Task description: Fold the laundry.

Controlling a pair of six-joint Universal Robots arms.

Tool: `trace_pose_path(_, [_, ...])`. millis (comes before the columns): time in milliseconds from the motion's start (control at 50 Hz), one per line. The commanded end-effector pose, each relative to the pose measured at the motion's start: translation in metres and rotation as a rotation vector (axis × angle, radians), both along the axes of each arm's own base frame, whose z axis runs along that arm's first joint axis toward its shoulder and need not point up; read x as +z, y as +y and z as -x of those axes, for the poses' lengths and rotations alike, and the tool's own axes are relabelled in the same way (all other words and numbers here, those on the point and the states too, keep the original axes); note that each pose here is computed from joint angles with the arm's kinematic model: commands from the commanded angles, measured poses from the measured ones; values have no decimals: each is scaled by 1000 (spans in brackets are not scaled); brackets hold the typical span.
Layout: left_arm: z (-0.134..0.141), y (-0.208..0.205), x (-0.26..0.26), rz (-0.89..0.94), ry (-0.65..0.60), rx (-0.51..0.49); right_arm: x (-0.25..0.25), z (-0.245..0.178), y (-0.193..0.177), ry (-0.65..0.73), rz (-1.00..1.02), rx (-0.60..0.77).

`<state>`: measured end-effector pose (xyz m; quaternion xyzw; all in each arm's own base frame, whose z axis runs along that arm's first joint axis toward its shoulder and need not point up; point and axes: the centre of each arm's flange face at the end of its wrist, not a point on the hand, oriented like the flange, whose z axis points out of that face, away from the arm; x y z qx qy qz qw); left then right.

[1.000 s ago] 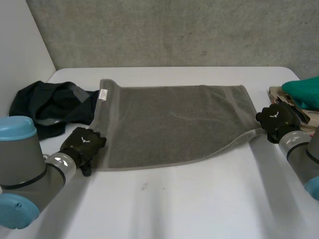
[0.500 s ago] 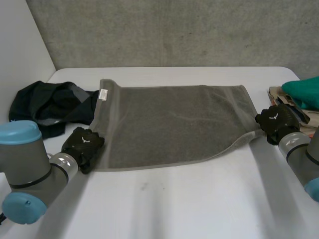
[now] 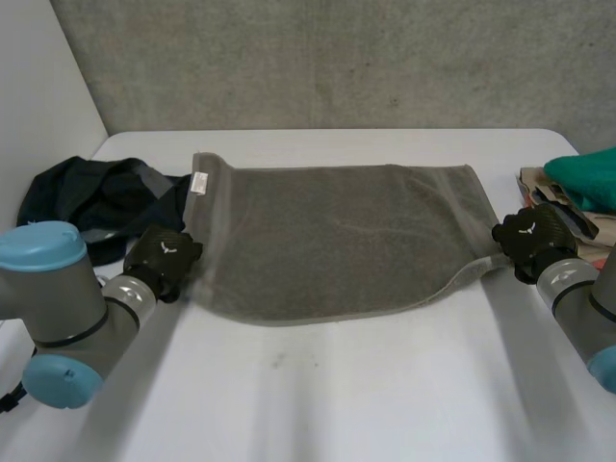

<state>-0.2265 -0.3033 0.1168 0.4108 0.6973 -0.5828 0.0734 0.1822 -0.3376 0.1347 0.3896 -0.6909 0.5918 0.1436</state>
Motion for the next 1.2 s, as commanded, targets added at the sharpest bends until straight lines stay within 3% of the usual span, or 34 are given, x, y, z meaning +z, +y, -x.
trace_pose_path(20, [3,-3,3,28,6,2,1,0,0,0,0,-3])
trace_pose_path(120, [2,2,23,70,18,7,1,2,4,4,-35,-6])
trace_pose_path(200, [0,23,47,78,12,4,31,3,18,25,-41,-3])
trace_pose_path(280, [-8,59,61,-8,-24,-3,57,7,42,89,-109,16])
trace_pose_path(440, [-46,134,53,-413,-228,0,60,46,101,318,-439,32])
trace_pose_path(520, [-47,132,52,-418,-236,0,49,51,108,369,-478,52])
trace_pose_path(580, [-46,116,56,-343,-213,14,50,51,100,361,-420,37])
trace_pose_path(680, [-36,76,56,-209,-183,20,48,49,57,291,-243,-33])
trace_pose_path(900, [-12,10,47,-135,15,106,29,-4,-8,244,30,45])
trace_pose_path(1120, [4,-22,36,-43,-14,215,10,-32,-62,228,156,66])
trace_pose_path(1200, [10,-26,35,-25,-14,212,2,-35,-76,226,187,55])
